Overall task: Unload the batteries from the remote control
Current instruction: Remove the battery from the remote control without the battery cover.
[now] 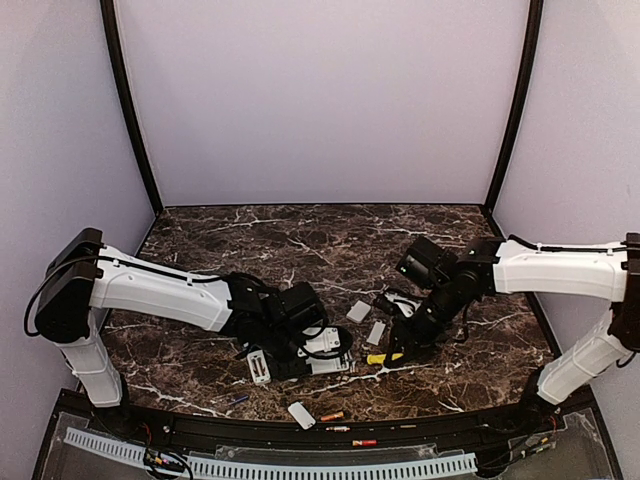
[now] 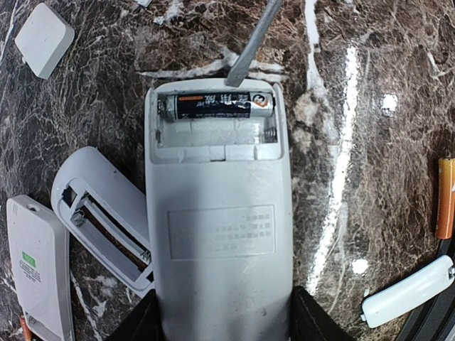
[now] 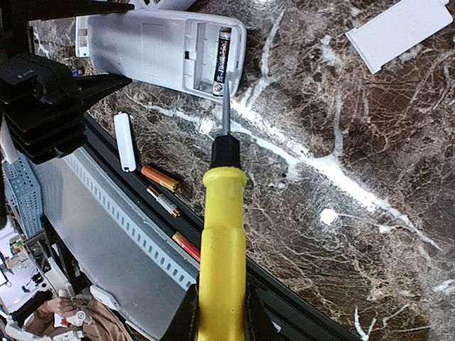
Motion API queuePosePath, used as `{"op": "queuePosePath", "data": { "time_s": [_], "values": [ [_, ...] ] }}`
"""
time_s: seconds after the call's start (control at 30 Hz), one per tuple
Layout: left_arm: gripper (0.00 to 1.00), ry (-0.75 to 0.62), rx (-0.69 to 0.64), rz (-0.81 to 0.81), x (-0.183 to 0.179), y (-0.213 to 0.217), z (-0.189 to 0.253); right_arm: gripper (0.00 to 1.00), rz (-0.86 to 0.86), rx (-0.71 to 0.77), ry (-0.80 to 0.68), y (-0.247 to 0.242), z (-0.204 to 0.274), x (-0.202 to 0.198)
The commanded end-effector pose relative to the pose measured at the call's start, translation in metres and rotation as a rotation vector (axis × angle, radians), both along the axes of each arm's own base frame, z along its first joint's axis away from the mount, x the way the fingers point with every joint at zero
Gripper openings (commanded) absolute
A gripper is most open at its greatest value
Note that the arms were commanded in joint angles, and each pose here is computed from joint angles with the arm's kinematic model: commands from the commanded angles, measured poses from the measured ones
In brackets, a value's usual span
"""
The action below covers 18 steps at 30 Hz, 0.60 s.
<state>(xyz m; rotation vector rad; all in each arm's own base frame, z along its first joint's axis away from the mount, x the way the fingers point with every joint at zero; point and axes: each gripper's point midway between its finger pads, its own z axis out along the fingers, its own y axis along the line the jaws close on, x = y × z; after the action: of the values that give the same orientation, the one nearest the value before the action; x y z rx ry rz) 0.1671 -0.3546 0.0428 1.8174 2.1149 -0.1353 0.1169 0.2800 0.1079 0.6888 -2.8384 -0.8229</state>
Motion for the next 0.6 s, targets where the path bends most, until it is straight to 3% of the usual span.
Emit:
{"op": "queuePosePath", "data": {
  "time_s": [0.0,0.57],
  "values": [
    [0.20,0.015,0.003,0.005,-0.0005,-0.0008,0.0036,0.00,0.014,-0.020,-0.014,0.0019,0.0013,0.0018],
    [0.19,0.021,0.005,0.003,-0.0011,-0.0012,0.0025,0.00,0.024,-0.038,0.001,0.0036,-0.0030,0.0015]
  ]
}}
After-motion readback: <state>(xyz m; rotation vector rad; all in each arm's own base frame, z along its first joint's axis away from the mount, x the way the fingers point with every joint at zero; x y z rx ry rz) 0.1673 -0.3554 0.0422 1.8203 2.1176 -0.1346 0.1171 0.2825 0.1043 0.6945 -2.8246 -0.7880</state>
